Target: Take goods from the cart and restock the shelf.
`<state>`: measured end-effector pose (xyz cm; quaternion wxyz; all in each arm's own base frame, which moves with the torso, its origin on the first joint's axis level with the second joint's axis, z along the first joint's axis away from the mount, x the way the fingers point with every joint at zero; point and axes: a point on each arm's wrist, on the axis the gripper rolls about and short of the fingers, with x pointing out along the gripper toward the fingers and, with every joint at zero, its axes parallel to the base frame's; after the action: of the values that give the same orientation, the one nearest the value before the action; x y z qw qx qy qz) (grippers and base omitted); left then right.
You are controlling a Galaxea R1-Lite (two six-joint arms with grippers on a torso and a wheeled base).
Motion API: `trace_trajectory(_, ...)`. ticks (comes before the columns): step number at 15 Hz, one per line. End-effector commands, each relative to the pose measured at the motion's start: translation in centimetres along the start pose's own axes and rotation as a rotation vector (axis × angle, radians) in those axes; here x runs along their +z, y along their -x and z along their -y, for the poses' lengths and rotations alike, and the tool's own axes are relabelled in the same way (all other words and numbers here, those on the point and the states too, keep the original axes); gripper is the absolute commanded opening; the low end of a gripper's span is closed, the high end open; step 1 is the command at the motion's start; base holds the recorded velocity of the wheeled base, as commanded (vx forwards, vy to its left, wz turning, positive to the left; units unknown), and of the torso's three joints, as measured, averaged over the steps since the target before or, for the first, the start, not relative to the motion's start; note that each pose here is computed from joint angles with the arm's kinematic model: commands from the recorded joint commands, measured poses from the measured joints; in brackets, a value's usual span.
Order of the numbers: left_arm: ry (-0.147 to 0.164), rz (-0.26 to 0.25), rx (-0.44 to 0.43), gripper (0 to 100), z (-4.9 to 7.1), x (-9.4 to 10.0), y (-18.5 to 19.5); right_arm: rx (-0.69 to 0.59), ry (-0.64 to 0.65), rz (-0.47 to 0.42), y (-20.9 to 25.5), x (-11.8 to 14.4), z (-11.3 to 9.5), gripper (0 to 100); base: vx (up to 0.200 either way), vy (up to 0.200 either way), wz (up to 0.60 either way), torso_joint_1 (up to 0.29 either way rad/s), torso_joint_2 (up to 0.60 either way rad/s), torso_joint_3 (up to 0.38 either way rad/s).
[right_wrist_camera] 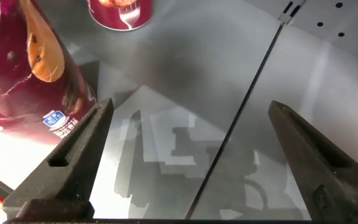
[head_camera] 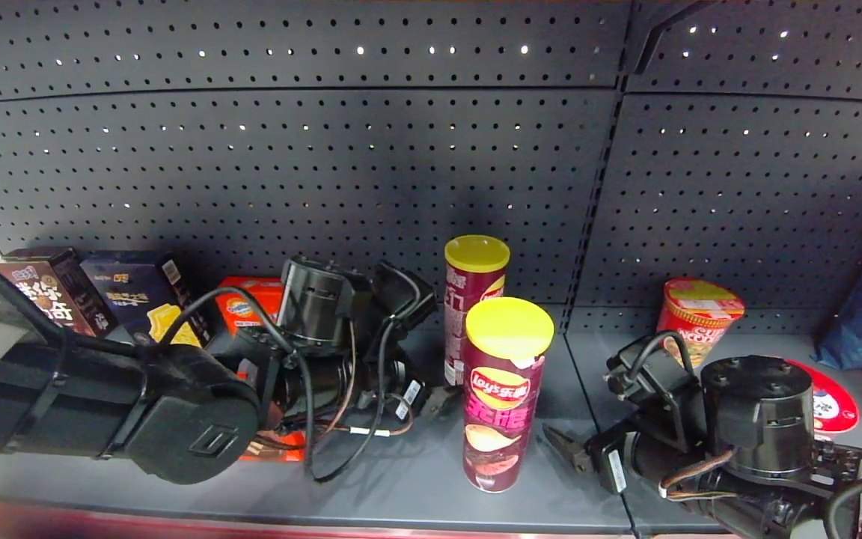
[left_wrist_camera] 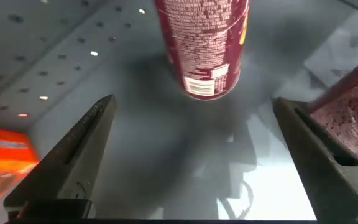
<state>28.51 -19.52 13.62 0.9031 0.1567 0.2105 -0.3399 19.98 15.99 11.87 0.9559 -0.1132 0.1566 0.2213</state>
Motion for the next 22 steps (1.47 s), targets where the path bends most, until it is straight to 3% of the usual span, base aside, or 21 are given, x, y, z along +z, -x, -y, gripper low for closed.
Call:
trace_trajectory(1, 0.005, -0.015, -0.019, 100, 0.7, -0.3, -0.7, -0.001, 0.0, 0.001, 0.0, 0.0, 0.0, 100, 0.0, 0.0, 0.0, 0.0, 0.0, 0.0)
trace_trajectory(17, -0.011, -0.014, -0.066, 100, 2.6, -0.6, 2.2, 0.006, 0.002, -0.012, 0.5, -0.4, 0.0, 100, 0.0, 0.0, 0.0, 0.0, 0.0, 0.0)
trace_trajectory(22, 0.018, -0.011, -0.009, 100, 1.4, -0.9, 3.6, 0.019, 0.009, -0.013, 3.3, -1.5, 0.5, 100, 0.0, 0.0, 0.0, 0.0, 0.0, 0.0)
